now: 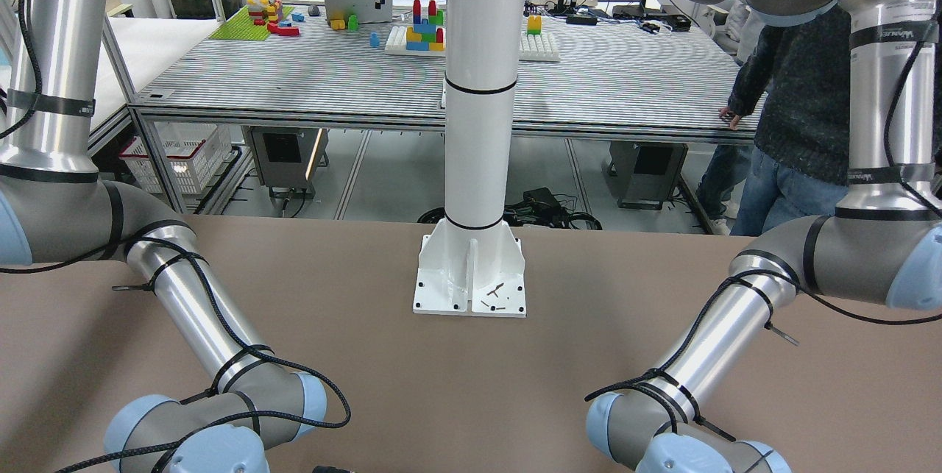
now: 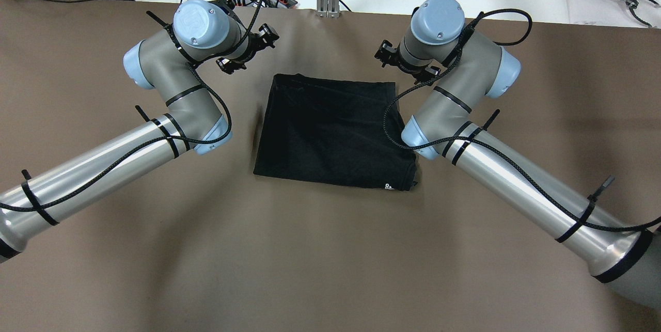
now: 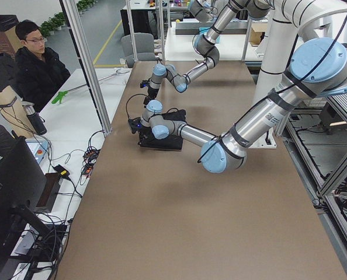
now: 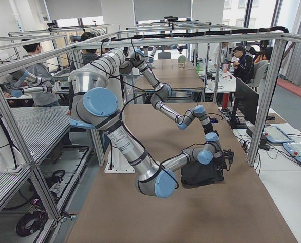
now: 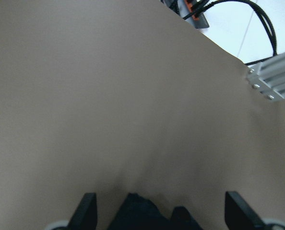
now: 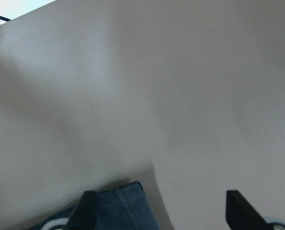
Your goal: Fold clothes
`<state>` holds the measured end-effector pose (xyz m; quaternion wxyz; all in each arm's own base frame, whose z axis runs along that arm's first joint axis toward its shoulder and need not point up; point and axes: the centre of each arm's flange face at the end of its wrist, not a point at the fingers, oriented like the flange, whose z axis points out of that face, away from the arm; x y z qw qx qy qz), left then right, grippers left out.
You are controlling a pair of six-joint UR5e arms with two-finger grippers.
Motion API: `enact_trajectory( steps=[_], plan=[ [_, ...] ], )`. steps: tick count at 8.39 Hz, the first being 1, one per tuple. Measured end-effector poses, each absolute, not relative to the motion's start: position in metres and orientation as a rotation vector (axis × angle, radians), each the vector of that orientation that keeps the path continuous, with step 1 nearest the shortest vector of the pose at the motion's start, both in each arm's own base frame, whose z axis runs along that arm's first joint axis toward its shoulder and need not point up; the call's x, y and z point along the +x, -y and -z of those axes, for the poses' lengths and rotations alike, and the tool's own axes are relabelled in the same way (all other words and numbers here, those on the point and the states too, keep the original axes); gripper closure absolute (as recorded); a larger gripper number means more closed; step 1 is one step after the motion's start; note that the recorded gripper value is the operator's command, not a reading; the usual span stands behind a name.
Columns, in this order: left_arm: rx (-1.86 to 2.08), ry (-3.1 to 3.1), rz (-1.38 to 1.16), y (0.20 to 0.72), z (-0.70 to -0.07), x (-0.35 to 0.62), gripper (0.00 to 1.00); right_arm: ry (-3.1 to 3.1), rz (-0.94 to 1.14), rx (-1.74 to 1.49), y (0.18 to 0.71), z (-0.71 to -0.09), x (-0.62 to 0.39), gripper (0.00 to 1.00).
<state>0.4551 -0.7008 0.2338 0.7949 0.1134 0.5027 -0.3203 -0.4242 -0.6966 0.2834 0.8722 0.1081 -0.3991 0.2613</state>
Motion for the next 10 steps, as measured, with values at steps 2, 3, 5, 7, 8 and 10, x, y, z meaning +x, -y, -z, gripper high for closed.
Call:
enact_trajectory(
  steps=[2,3,5,7,8,10],
  plan=[
    [0.227,-1.154,0.621,0.664,-0.197,0.482,0.06,0.822,-0.522,0.246,0.698,-0.294,-0.409,0.05],
    [0.212,-1.178,0.586,0.635,-0.186,0.511,0.06,0.815,-0.510,0.255,0.700,-0.298,-0.403,0.05],
    [0.218,-1.187,0.542,0.587,-0.178,0.565,0.06,0.806,-0.504,0.264,0.703,-0.302,-0.394,0.05],
    [0.250,-1.180,0.547,0.595,-0.181,0.578,0.06,0.799,-0.511,0.265,0.703,-0.311,-0.385,0.05],
    [0.283,-1.186,0.568,0.617,-0.183,0.579,0.06,0.796,-0.512,0.264,0.699,-0.319,-0.381,0.05],
    [0.364,-1.185,0.621,0.648,-0.192,0.583,0.06,0.783,-0.513,0.256,0.691,-0.339,-0.375,0.05]
  ],
)
